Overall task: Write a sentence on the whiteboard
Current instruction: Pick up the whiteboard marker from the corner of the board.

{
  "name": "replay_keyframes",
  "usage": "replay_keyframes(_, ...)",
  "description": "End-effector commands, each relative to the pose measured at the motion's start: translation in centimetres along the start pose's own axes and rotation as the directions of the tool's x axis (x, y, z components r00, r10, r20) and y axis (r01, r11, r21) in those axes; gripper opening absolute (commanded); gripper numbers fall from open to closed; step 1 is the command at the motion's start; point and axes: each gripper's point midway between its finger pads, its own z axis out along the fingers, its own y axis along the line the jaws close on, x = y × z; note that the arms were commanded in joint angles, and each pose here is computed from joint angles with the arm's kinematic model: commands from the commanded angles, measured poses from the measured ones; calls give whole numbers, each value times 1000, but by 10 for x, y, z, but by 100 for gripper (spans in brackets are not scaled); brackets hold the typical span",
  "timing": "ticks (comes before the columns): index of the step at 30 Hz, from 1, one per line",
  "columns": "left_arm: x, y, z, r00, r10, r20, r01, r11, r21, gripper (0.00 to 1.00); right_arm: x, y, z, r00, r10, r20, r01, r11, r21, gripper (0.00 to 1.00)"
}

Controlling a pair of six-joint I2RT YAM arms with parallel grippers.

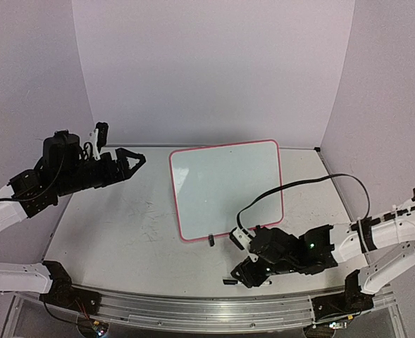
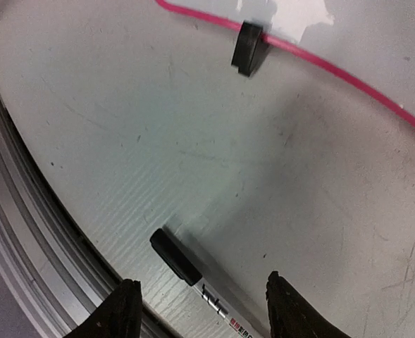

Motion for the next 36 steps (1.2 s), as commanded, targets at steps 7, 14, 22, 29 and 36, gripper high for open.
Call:
replay_keyframes(7,-11,-11,-1,1000,26,5,-26,999,21,96,31,12,26,978,-112,-177,120,992,36,57)
replay_keyframes(14,-33,-10,-8,993,79,83,-77,997,-29,96,40,12,38,962,-162,-219,188,976,106,35)
replay_keyframes(22,-39,-5,2,987,134,88,-127,989,-80,97,23,8,33,976,-160,-150,181,973,144,4)
replay_keyframes(29,-42,-12,15,981,178,73,-174,983,-63,97,-5,-6,30,989,-147,-9,145,954,261,0)
replay_keyframes(36,-33,-34,35,981,191,18,-192,979,67,96,-67,-29,-4,957,-162,241,76,941,331,0)
